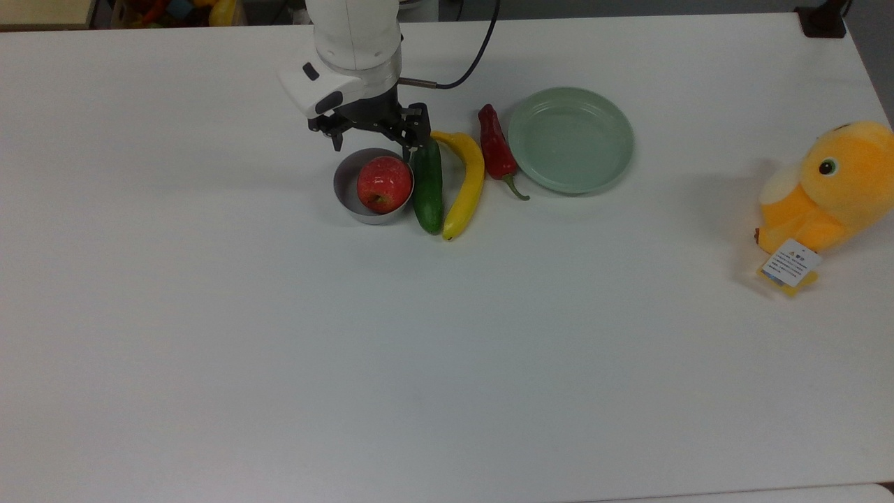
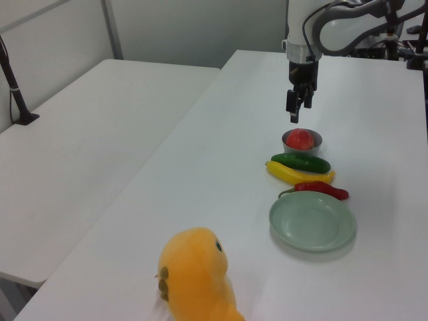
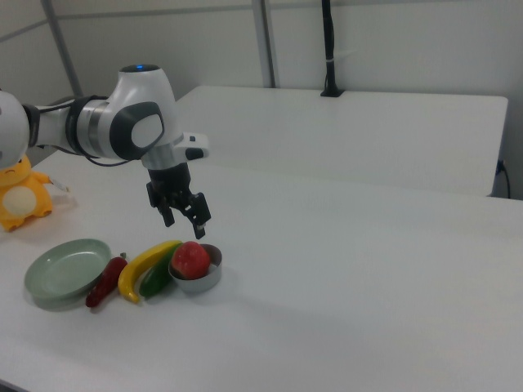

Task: Red apple placed in the center of the desktop
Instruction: 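Lower the gripper over the red apple inside the grey bowl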

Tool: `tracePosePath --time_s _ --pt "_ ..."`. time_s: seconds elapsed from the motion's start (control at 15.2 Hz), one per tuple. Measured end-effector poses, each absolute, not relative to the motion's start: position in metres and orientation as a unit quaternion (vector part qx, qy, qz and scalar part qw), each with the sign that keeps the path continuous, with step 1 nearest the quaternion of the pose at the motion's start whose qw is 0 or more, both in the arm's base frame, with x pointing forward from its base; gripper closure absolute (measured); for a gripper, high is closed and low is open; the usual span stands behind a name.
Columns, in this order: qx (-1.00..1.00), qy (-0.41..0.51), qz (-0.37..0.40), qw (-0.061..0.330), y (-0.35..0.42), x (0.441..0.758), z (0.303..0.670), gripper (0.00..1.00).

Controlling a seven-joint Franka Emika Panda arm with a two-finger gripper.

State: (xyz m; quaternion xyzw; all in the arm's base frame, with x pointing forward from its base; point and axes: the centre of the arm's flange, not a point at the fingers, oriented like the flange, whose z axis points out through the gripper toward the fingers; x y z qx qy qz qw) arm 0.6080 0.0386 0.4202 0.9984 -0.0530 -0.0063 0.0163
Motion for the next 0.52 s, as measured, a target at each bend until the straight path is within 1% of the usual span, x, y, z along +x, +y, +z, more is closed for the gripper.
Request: tracePosePath --time_s 0.2,0.39,0.52 --pt "0.998 -0.048 -0.026 0.033 0.033 0.601 0.399 0.00" --pt "0.997 -0.042 -0.042 0.046 0.032 0.603 0.379 0.00" --pt "0.997 -0.040 -0.043 0.047 0.034 0.603 0.376 0.00"
